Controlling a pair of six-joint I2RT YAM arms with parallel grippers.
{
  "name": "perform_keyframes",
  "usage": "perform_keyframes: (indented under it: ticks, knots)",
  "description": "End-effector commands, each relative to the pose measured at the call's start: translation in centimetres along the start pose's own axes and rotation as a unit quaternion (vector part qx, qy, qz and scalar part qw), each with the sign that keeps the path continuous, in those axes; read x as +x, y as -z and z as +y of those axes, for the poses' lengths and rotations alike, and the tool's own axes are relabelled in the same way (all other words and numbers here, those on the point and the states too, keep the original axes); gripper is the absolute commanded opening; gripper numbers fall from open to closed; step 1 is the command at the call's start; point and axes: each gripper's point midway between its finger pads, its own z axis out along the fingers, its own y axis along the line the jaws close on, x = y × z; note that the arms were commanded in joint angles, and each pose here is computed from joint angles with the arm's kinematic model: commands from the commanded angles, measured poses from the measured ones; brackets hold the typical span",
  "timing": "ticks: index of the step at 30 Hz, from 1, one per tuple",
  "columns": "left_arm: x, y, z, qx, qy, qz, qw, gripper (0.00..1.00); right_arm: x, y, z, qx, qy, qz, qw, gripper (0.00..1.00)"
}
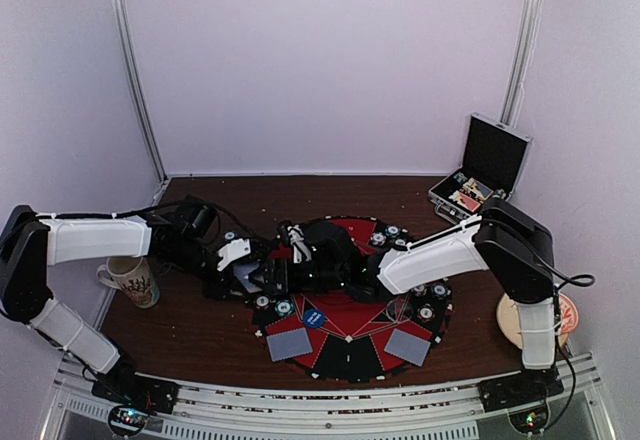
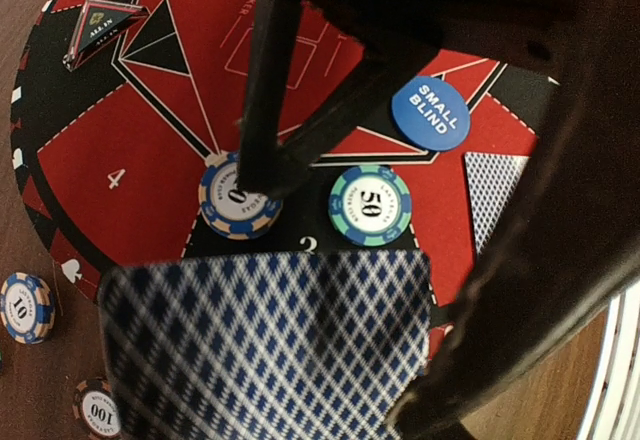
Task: Distribute texas hold em gaming equipment
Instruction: Pick up the poker card from the face-down deck piles.
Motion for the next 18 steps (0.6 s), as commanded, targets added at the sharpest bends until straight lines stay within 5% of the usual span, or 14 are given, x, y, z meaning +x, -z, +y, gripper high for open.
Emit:
perform_keyframes:
  ticks: [1, 10, 18]
  knots:
    - [-1.2, 0.6, -0.6, 0.01, -0.022, -0.023, 0.999, 0.36, -1.0, -1.1, 1.1, -0.033, 0.011, -0.001, 0.999, 0.81]
    - [-1.2, 0.6, -1.0, 0.02, -0.028, -0.024, 0.999, 0.36, -2.2, -1.9, -1.2, -0.023, -0.009, -0.018, 1.0, 0.79]
    - [-1.2, 0.4, -1.1, 0.024, -0.028, -0.023, 0.999, 0.36, -2.1, -2.2, -2.8, -0.014, -0.013, -0.018, 1.0, 0.68]
